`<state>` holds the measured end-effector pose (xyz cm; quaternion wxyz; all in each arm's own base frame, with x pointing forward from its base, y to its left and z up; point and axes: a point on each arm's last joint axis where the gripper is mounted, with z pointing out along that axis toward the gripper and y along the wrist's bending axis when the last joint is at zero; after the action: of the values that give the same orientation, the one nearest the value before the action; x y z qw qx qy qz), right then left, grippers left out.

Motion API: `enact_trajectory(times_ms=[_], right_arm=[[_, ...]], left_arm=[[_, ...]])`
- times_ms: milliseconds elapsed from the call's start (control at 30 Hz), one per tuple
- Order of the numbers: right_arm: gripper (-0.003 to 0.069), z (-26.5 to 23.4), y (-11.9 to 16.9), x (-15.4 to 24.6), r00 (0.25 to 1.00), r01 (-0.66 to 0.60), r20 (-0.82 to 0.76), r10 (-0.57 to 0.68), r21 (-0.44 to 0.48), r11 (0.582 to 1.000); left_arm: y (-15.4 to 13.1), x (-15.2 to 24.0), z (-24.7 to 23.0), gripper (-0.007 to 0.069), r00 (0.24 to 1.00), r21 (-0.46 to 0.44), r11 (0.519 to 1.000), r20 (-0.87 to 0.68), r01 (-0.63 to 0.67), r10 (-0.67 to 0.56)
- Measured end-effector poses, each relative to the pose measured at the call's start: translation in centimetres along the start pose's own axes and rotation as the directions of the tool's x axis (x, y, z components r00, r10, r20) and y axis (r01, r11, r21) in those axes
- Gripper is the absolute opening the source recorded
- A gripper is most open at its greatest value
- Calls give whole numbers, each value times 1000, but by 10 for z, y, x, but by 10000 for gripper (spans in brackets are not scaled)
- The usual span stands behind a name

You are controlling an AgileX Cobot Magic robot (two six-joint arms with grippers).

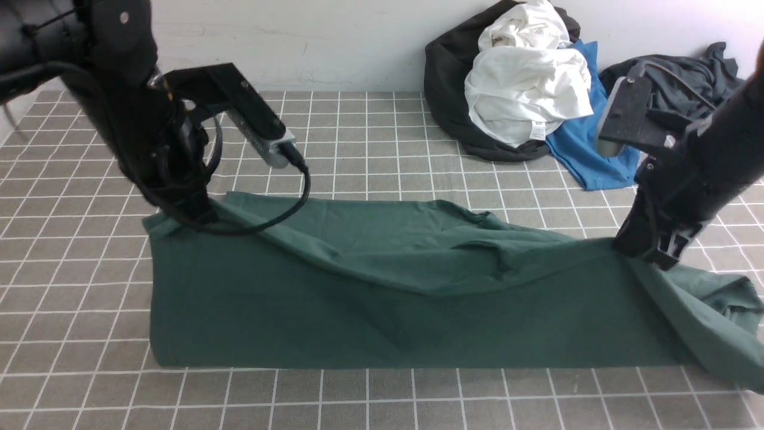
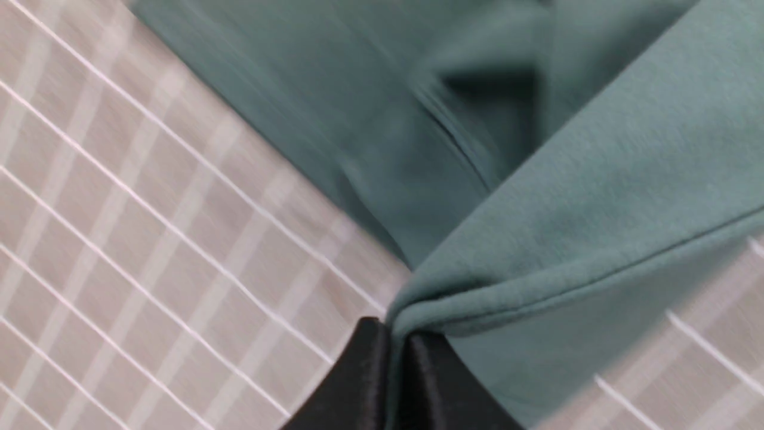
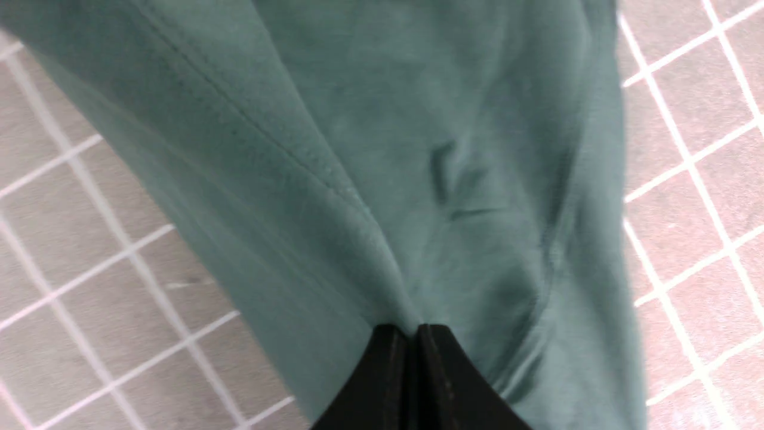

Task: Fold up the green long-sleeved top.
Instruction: Use both arms to drag the lower edge of the fabric forward and fold it over the upper edge

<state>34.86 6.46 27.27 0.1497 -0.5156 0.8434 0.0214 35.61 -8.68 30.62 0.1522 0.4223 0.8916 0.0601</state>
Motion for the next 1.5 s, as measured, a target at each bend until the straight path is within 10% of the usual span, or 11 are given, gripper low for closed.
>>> enact_trajectory(times_ms=[600,867,1033,1267,1500], right_arm=[[25,65,-93,-22,987,-153,59,149,73,986],[258,54,-109,-24,945,-323,111,307,172,931],[382,30,-99,-30,845,-533,99,526,69,843],[353,71,-50,-76,858,-503,41,512,-132,854],[284,137,-25,-108,896,-434,44,441,-109,894]], left_arm=[[75,-47,111,30,997,-77,995,57,64,-59],[82,-49,123,237,983,-110,981,112,161,-148],[67,-44,114,372,929,-34,928,-6,371,-371],[26,-55,114,232,927,39,935,-151,353,-343],[20,-55,116,15,928,54,937,-169,346,-333]])
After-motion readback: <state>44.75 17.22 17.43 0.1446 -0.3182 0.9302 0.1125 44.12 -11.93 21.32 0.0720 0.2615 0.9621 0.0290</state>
